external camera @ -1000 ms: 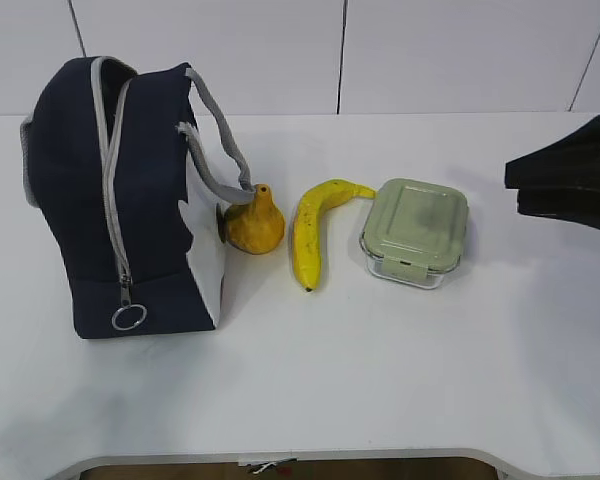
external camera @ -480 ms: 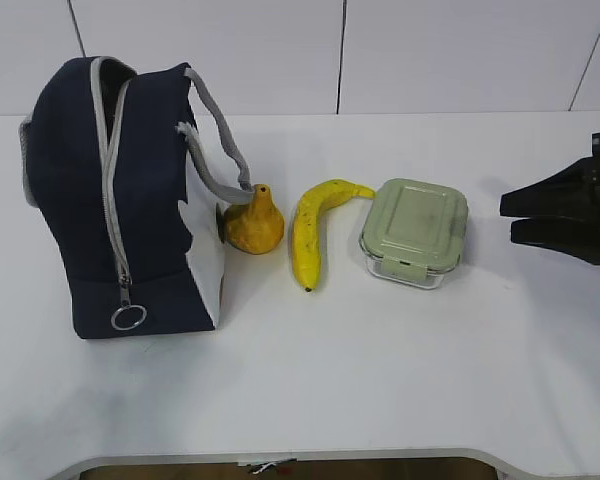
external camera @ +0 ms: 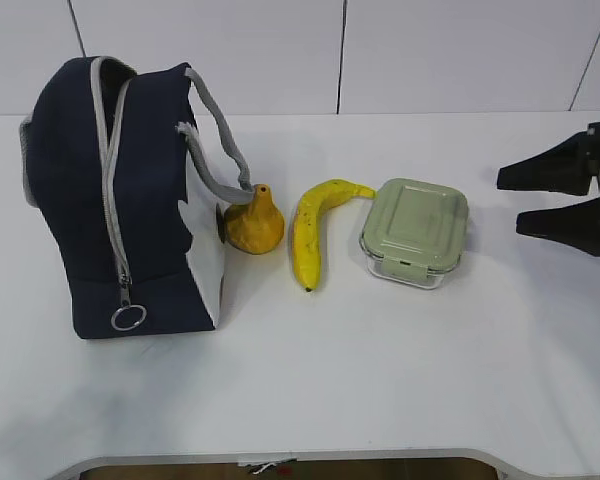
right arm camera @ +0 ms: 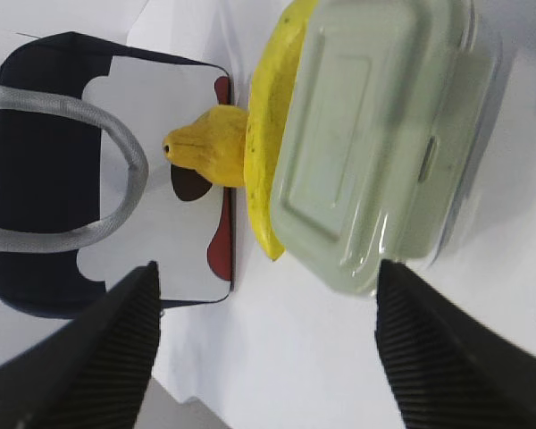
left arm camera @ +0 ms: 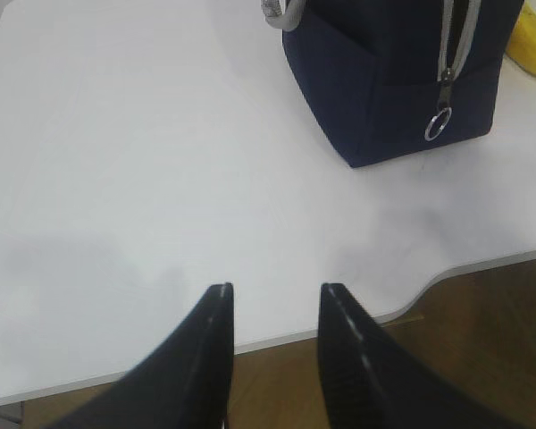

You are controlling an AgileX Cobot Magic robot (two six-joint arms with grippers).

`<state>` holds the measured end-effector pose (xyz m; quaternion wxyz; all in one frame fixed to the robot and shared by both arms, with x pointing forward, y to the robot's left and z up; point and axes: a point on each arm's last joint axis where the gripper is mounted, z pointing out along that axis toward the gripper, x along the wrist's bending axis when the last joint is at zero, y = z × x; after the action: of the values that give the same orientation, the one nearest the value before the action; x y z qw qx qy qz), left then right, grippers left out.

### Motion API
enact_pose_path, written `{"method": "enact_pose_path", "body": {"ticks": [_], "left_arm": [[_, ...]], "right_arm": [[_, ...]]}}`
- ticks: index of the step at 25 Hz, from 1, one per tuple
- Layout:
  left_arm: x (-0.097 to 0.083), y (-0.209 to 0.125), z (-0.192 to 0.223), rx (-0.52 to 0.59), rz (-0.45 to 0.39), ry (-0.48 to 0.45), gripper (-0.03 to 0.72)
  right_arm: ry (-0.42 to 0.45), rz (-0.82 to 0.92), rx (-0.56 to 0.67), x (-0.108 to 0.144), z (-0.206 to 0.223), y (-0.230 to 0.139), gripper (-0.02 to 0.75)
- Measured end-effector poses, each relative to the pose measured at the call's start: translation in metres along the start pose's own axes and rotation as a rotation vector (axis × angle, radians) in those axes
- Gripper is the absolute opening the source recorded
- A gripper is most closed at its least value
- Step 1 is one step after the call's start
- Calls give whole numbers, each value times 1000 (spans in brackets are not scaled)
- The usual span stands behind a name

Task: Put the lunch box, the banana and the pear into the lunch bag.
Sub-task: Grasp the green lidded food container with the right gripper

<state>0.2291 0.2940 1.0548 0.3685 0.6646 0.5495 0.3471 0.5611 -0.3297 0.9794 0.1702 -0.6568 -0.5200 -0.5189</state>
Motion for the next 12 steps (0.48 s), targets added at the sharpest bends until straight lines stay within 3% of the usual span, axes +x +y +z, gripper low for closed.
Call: {"method": "enact_pose_path", "body": {"ticks": [12], "left_arm": [[0, 0, 0, 0, 0, 0, 244]], "right_arm": [[0, 96, 30, -49, 26, 14, 593]]}}
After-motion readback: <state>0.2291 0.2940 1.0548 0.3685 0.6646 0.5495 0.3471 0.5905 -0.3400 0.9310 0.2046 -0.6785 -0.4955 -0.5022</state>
